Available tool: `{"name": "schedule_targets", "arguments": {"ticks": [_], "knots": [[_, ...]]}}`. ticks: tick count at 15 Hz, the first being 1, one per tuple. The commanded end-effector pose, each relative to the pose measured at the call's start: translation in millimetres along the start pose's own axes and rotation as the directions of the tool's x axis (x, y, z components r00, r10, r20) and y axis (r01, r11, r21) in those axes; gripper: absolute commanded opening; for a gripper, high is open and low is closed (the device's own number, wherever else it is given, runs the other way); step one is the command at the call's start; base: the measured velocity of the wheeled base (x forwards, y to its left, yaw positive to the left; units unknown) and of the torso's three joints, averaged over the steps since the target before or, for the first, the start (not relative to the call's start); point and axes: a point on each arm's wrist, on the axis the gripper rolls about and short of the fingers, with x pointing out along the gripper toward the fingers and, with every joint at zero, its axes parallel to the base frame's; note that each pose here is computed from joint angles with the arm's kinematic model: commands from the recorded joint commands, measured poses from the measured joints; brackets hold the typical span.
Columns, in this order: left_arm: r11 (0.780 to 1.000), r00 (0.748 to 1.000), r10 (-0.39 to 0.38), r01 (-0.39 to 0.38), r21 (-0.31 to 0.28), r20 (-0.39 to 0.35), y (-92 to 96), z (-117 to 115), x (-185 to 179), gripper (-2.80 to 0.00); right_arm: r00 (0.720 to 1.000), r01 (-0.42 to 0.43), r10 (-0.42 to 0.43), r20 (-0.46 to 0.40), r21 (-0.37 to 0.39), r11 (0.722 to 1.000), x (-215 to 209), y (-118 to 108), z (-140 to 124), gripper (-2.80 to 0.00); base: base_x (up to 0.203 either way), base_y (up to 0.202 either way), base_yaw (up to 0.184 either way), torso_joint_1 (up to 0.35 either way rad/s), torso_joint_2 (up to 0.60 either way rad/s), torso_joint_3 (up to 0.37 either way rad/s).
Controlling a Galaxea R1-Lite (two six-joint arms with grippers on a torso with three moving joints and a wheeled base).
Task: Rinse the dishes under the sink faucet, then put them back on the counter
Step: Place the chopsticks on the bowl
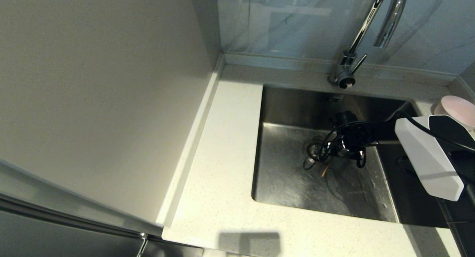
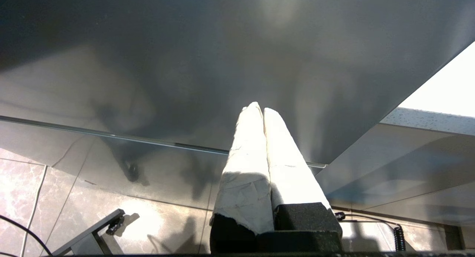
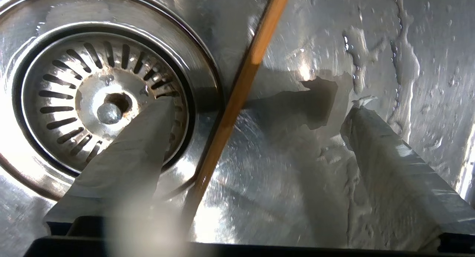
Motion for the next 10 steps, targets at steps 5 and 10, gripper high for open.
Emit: {"name": "schedule_targets", "arguments": {"ticks": [5, 10], "knots": [[1.000, 1.000, 0.000, 0.000, -0.001, 0.003, 0.0, 0.0, -0.2, -2.80, 1.000, 0.017, -0.017, 0.021, -0.019, 1.000, 1.6, 0.5, 0.6, -2.80, 0.000, 0.000, 0.000, 0.000, 0.00, 0.000], [1.000, 1.000, 0.000, 0.000, -0.001, 0.003, 0.0, 0.0, -0.2, -2.80, 1.000, 0.020, -0.020, 0.022, -0.028, 0.999, 1.6, 0.4, 0.7, -2.80, 0.000, 0.000, 0.000, 0.000, 0.00, 0.000]]}}
